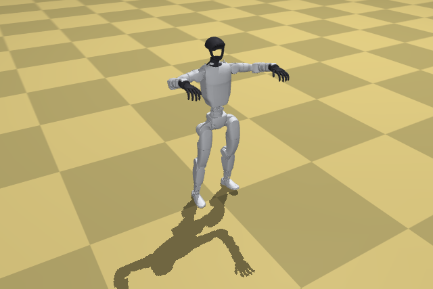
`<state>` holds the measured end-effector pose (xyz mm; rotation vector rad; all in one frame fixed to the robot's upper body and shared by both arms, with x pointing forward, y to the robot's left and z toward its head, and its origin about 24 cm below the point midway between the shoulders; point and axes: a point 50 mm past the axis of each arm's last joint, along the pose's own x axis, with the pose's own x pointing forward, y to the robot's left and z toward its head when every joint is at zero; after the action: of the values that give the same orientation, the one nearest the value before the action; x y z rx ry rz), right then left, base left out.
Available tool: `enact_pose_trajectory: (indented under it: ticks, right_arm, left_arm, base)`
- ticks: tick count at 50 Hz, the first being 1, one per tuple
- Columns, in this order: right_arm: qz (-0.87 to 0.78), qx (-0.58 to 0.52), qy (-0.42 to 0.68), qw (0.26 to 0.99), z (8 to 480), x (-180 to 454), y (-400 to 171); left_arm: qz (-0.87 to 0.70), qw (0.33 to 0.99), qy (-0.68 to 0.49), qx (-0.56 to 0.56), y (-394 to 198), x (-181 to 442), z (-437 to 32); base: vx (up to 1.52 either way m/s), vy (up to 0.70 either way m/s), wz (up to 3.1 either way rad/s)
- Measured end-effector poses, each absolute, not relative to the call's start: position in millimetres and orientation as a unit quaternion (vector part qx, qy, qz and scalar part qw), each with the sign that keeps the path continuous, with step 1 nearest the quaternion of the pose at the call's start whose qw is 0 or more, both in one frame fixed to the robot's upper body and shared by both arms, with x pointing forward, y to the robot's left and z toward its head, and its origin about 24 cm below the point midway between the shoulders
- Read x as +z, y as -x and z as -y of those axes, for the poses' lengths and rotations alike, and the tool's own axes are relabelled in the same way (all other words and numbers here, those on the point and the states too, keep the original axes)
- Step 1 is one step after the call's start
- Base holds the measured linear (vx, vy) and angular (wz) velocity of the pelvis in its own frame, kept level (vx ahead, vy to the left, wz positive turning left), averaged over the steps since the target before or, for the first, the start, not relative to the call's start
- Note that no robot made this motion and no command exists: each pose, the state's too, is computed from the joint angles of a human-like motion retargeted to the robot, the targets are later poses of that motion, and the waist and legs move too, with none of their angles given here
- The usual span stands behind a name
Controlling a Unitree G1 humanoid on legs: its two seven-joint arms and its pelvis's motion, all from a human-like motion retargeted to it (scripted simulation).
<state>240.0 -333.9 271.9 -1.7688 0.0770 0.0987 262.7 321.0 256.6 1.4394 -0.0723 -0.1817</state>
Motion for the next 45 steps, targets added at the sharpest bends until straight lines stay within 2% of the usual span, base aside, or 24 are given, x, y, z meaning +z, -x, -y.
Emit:
enact_pose_trajectory:
  ticks: [45]
  right_arm:
    - [-0.075, 0.041, 0.759, 0.646, 349.1, 260.8, -230.6]
  left_arm:
    - [0.012, 0.750, -0.654, -0.094, -267.9, 248.8, -322.6]
  base:
    - [0.00, 0.00, 0.00]
